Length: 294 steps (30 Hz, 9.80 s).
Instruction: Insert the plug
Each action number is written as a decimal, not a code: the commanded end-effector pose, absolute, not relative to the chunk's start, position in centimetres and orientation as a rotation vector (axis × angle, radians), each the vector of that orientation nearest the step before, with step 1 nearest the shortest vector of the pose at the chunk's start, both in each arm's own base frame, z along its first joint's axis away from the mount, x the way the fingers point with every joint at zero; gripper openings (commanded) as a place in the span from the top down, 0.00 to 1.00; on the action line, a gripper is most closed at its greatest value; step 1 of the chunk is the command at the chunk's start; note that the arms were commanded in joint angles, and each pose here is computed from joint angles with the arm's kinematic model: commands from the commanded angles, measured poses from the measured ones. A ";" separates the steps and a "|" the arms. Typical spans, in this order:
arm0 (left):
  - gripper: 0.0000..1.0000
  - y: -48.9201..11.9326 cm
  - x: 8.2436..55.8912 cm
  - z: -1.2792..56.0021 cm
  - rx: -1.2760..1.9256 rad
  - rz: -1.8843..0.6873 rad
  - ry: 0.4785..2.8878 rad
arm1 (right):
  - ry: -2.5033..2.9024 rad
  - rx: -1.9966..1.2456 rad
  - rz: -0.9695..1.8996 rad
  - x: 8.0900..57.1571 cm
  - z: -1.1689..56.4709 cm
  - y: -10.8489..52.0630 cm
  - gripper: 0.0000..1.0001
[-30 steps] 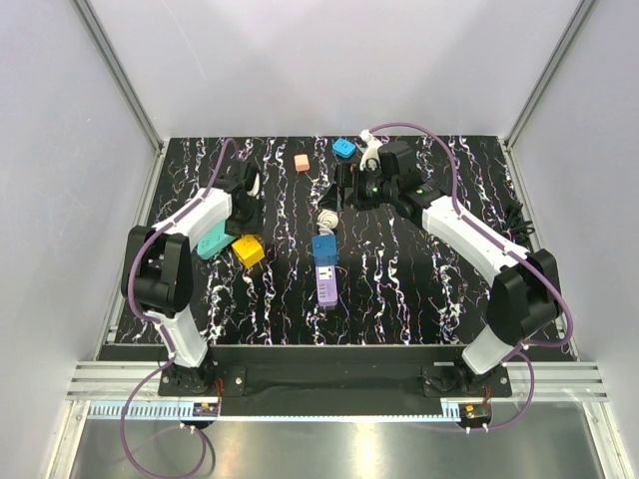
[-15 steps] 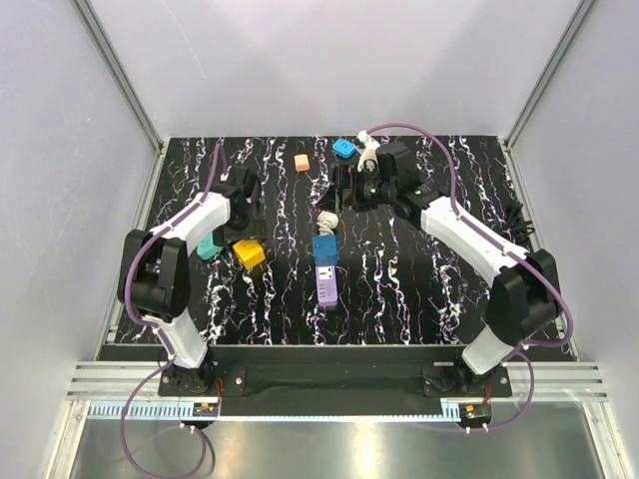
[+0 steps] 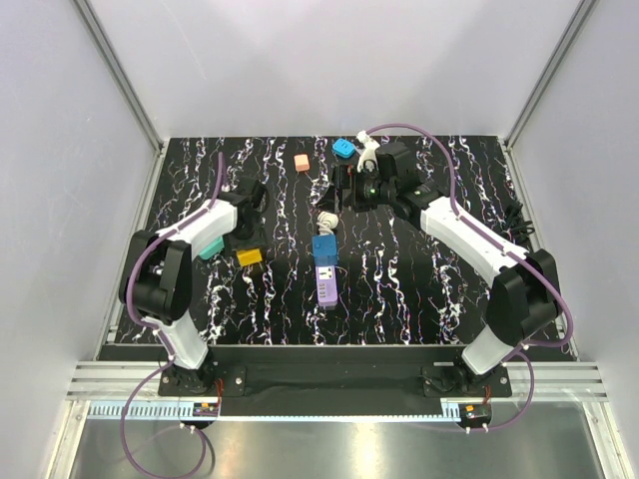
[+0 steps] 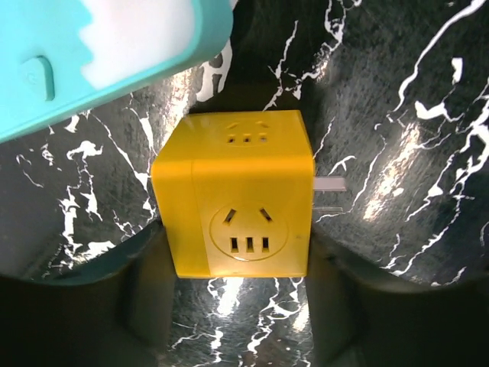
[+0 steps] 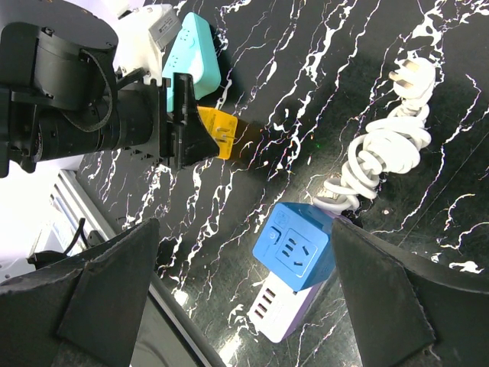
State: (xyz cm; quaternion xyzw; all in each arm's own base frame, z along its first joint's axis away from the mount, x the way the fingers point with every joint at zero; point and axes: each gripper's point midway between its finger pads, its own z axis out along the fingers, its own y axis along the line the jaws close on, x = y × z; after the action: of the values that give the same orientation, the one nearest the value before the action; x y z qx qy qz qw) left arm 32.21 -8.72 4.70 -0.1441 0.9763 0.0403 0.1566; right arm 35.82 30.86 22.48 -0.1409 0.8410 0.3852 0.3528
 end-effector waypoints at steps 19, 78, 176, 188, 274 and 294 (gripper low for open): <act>1.00 -19.4 27.5 26.2 0.319 -0.635 1.829 | 1.925 -0.234 1.627 32.7 31.8 36.1 0.00; 0.15 -22.5 18.2 33.5 0.234 -1.686 1.950 | 0.761 -1.148 1.026 18.7 37.3 33.7 1.00; 1.00 -20.9 22.8 41.2 -0.037 -1.477 1.444 | 0.697 -1.023 0.760 21.0 39.0 34.7 0.00; 1.00 -22.0 21.7 40.5 0.032 -1.539 1.488 | 0.651 -0.978 0.676 22.0 39.7 37.7 0.14; 1.00 1.3 40.5 16.8 1.315 0.025 1.979 | 0.869 -0.659 1.085 13.8 34.4 26.8 0.00; 1.00 10.8 41.6 9.2 0.540 0.231 2.347 | 0.843 -0.686 1.092 13.2 34.9 26.8 0.00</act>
State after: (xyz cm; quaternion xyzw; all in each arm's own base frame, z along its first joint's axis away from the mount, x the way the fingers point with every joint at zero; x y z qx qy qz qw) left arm 40.18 12.66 8.18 0.2227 0.9177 0.1180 0.3071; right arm 13.38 27.20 33.65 -0.3183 0.3996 0.4927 0.7045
